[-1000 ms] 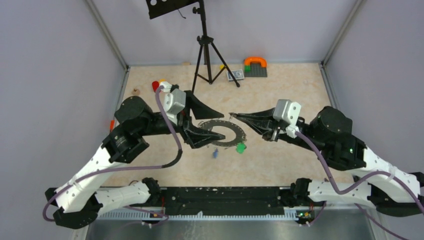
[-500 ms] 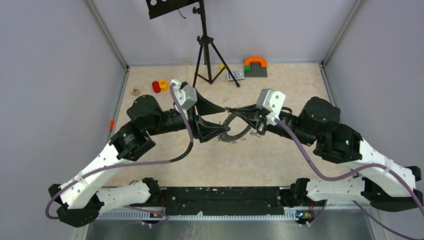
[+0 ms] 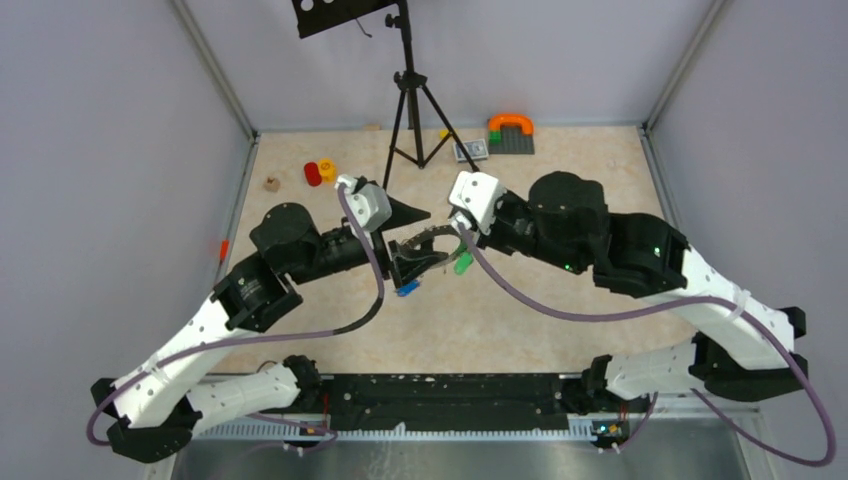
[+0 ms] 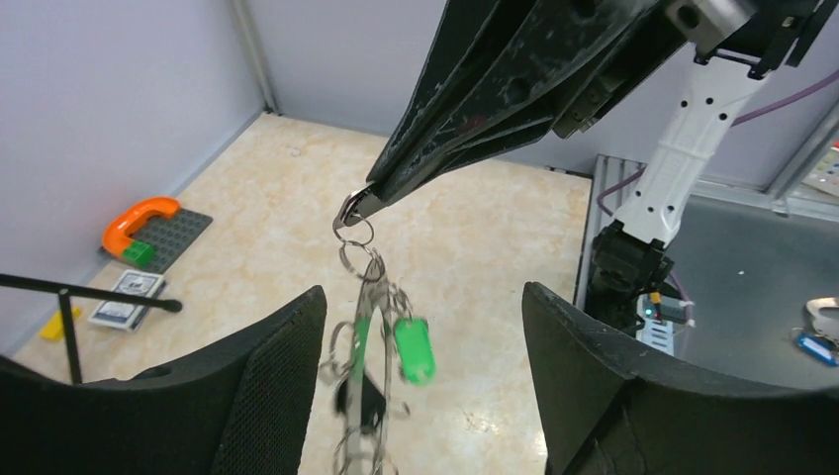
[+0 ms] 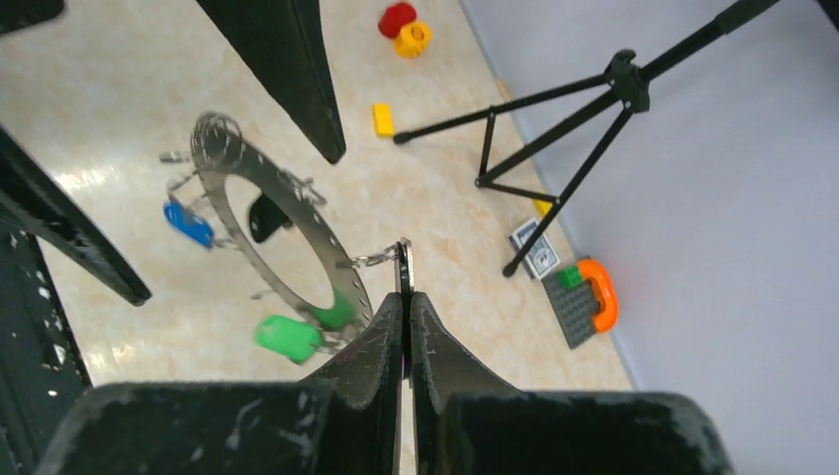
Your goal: Remove the keys from the keyring
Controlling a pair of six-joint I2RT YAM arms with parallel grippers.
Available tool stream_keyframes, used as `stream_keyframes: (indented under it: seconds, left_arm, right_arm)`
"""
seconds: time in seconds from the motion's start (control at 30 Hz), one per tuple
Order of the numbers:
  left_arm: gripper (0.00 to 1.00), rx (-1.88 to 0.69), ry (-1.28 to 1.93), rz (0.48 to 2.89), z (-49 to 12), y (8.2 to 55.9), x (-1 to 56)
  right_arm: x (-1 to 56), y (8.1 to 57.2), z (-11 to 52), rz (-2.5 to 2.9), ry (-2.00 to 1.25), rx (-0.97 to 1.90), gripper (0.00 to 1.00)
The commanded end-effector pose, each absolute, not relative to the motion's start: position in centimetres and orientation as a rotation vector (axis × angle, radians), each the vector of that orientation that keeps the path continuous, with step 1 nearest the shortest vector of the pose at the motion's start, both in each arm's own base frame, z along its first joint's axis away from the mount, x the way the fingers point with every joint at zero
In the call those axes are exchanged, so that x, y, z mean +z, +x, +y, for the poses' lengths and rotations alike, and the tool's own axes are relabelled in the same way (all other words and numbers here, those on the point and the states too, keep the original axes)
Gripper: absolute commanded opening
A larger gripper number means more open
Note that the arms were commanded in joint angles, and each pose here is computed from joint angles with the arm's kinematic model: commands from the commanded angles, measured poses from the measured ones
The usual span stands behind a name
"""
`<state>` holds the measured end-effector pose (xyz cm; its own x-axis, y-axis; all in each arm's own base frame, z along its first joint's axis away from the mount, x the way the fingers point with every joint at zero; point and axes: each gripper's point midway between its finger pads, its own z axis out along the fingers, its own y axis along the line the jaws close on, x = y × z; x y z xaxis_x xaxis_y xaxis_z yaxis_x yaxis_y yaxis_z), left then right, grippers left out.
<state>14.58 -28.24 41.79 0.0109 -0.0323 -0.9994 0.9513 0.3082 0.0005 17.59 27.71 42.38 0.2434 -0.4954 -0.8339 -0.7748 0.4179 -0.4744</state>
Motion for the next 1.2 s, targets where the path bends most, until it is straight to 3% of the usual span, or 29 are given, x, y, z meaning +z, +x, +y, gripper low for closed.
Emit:
stream_keyframes:
  seconds: [0.0,0.2,0.43,0.77,1.17]
  left_arm:
    - [0.74,-0.870,0.940,1.259,-26.8,15.3,42.5]
    - [0.71,-0.830,0.986,1.232,-26.9,15.5,41.4]
    - [0.79,-0.838,0.977,1.082,-27.4,15.1,41.5]
    - [0.79,-0.823,0.939,1.039,-29.2,16.8,42.1]
    - [0.72,-0.810,0.977,1.068,-31.6,17.8,40.3]
  right_arm:
    - [43.0,19.1,25.5,1.472,-1.247,0.083,0.00]
    - [42.9,19.1,25.2,1.505,-1.255,0.066,0.00]
    - [42.2,19.8,24.8,1.580,-1.215,0.017,0.00]
    - [42.3,19.4,25.3,1.609,-1.199,0.063,0.00]
    - [42.0,19.4,25.7,1.634,-1.198,0.076,0.00]
